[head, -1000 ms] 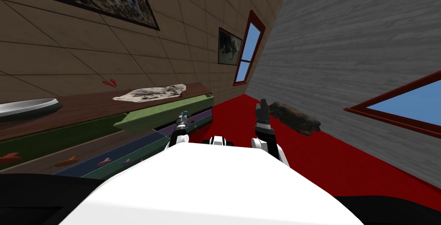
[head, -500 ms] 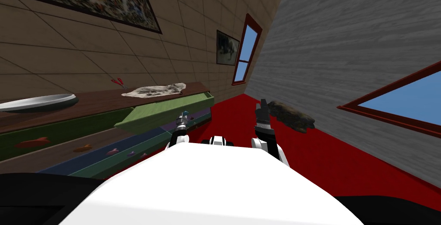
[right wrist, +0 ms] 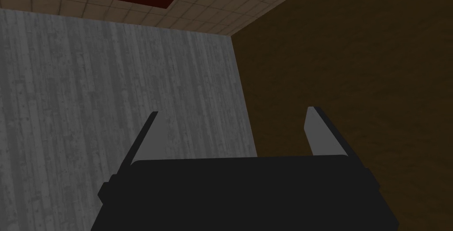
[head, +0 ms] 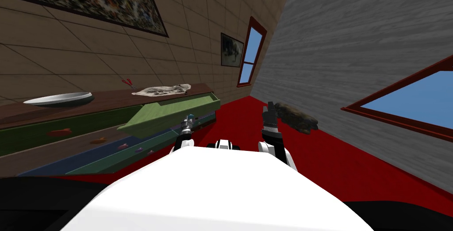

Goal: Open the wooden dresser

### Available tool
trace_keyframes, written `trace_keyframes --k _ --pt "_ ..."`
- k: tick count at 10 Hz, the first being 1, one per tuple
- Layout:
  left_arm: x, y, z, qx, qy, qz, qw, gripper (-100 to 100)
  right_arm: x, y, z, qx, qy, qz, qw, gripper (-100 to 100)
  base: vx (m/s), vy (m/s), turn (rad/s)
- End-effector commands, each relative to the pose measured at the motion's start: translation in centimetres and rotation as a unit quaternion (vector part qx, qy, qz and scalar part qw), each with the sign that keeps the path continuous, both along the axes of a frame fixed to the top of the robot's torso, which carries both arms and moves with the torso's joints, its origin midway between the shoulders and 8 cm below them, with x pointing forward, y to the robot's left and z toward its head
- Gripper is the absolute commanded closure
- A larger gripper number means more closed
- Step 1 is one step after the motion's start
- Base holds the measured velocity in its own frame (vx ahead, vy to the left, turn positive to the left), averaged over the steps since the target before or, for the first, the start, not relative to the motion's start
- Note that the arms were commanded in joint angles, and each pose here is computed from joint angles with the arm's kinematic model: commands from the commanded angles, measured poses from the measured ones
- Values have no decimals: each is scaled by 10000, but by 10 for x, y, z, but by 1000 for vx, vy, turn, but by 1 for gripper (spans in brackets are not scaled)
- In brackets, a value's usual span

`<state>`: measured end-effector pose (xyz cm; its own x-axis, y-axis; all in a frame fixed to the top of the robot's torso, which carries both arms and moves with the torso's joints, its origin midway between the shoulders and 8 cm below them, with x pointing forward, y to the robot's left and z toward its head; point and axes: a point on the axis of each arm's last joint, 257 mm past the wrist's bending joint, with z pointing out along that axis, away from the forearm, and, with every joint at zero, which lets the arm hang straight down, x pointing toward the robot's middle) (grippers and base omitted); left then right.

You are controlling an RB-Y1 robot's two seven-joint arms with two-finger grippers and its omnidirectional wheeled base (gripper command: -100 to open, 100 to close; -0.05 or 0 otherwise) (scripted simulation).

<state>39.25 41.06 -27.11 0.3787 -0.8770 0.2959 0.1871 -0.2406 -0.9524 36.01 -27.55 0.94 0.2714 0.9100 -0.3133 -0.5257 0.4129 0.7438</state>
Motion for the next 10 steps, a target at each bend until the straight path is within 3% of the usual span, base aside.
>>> trace_keyframes --k 1,10 --pt "-2 4 11 0 -7 11 10000 -100 0 0 0 0 0 0 10000 0 -58 -62 -3" --pt "-9 16 51 9 -20 37 10000 -100 0 0 0 -1 1 -1 10000 0 13 -7 -6"
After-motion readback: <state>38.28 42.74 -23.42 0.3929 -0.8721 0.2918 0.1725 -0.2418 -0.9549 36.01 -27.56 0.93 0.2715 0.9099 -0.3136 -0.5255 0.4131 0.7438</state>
